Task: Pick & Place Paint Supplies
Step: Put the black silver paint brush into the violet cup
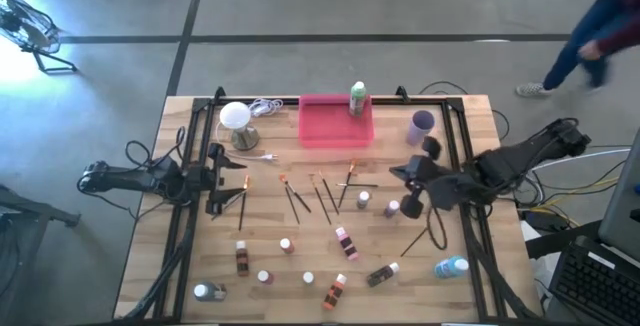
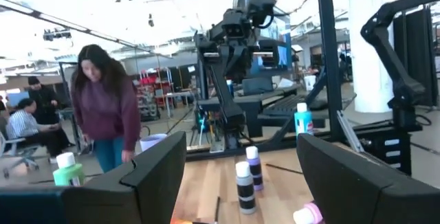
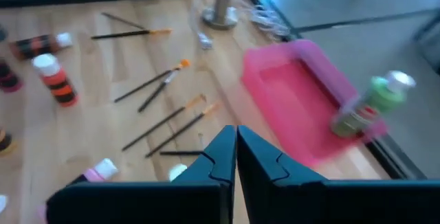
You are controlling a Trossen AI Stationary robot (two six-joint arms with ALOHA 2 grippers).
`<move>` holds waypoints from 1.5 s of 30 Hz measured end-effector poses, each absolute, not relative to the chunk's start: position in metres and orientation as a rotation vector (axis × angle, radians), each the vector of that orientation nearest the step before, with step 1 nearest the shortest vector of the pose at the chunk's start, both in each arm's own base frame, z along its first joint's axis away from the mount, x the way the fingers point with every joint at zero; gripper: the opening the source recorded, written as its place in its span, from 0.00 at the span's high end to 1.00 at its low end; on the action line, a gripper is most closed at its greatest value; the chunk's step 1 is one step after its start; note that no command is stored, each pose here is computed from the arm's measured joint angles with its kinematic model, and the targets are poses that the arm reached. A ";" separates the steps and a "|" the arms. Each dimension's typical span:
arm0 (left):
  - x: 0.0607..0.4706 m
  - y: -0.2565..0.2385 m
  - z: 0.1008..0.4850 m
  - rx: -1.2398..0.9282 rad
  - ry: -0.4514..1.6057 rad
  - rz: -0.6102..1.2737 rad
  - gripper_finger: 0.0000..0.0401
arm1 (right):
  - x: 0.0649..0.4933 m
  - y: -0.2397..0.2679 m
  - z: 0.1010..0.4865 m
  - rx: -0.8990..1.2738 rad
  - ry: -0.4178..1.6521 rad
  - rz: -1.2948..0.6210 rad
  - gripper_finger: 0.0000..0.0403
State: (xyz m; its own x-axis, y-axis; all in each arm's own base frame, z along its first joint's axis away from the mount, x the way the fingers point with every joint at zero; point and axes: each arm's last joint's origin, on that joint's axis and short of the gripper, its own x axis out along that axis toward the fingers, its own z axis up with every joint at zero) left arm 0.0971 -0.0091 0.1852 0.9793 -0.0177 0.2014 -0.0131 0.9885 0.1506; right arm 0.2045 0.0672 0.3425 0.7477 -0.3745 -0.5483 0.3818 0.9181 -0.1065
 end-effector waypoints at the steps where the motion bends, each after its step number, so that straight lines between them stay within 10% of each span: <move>1: 0.097 -0.009 0.185 0.161 -0.203 -0.001 0.30 | 0.211 0.064 0.342 0.006 0.599 -0.393 0.96; 24: 0.094 -0.008 0.196 0.050 -0.308 0.010 0.30 | 0.306 0.006 0.304 0.067 0.692 -0.298 0.63; 45: 0.094 -0.008 0.197 0.050 -0.277 0.021 0.30 | 0.359 -0.030 0.264 0.062 0.907 -0.281 0.72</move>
